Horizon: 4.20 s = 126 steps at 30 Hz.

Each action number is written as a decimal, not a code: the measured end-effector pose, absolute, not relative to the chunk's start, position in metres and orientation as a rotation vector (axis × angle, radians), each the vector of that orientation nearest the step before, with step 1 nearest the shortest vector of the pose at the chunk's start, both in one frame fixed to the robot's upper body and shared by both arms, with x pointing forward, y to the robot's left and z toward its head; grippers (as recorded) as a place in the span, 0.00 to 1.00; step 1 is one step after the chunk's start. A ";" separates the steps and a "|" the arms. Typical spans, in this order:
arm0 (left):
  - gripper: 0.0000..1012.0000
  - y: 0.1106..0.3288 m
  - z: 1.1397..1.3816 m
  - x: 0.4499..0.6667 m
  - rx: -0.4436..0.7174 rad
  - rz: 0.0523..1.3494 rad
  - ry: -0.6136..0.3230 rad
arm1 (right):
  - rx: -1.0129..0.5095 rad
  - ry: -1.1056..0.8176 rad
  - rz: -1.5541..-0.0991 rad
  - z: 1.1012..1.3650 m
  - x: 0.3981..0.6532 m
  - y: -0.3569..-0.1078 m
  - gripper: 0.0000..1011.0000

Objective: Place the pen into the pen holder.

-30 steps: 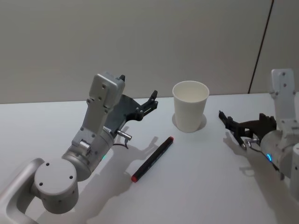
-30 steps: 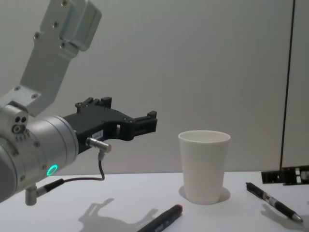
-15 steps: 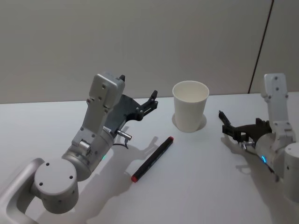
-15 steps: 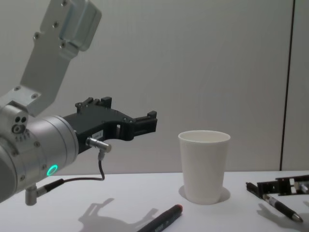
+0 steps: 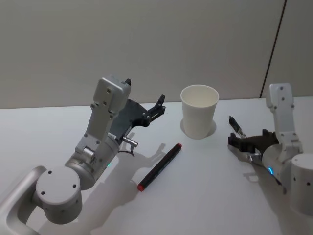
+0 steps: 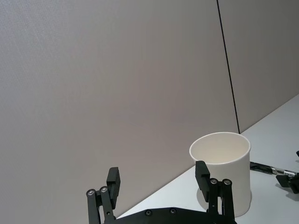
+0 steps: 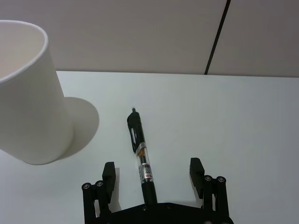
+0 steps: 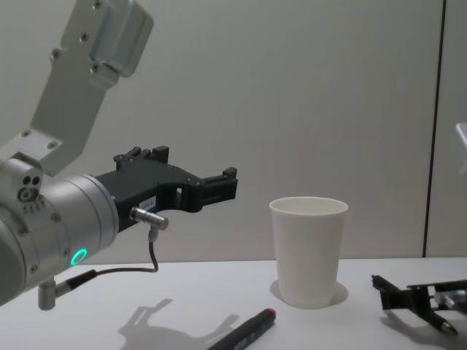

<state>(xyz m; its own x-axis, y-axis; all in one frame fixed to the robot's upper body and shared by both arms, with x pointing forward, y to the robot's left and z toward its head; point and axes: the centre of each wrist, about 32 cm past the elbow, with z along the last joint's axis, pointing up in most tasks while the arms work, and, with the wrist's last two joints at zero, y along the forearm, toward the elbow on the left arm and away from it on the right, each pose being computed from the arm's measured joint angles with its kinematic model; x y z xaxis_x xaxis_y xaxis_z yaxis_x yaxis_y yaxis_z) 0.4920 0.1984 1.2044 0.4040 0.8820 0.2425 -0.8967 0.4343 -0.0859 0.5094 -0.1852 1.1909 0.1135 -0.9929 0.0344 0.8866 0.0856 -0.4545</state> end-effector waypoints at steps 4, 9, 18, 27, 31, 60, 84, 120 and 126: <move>0.99 0.198 1.204 0.492 0.061 1.124 -0.268 | -0.413 0.319 -1.432 1.188 0.510 -0.185 0.99; 0.99 0.198 1.204 0.492 0.061 1.124 -0.268 | -0.414 0.320 -1.430 1.185 0.510 -0.184 0.99; 0.99 0.198 1.204 0.492 0.061 1.124 -0.268 | -0.414 0.321 -1.428 1.183 0.511 -0.183 0.99; 0.99 0.198 1.204 0.492 0.061 1.124 -0.268 | -0.414 0.322 -1.422 1.182 0.511 -0.182 0.86; 0.99 0.198 1.204 0.492 0.061 1.124 -0.268 | -0.415 0.324 -1.421 1.182 0.511 -0.182 0.82; 0.99 0.198 1.204 0.492 0.061 1.124 -0.268 | -0.411 0.324 -1.424 1.181 0.512 -0.182 0.63; 0.99 0.198 1.204 0.492 0.061 1.124 -0.268 | -0.408 0.326 -1.426 1.181 0.512 -0.182 0.47; 0.99 0.198 1.204 0.492 0.061 1.124 -0.268 | -0.409 0.326 -1.426 1.181 0.512 -0.182 0.24; 0.99 0.198 1.204 0.492 0.061 1.124 -0.268 | -0.408 0.327 -1.426 1.181 0.512 -0.182 0.20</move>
<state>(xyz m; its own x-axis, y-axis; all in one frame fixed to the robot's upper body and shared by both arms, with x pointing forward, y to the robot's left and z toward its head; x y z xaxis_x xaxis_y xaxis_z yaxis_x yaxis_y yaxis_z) 0.4920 0.1984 1.2044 0.4040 0.8821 0.2424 -0.8967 0.4343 -0.0859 0.5117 -0.1819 1.1806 0.1200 -0.9925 0.0244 0.8829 0.0954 -0.4597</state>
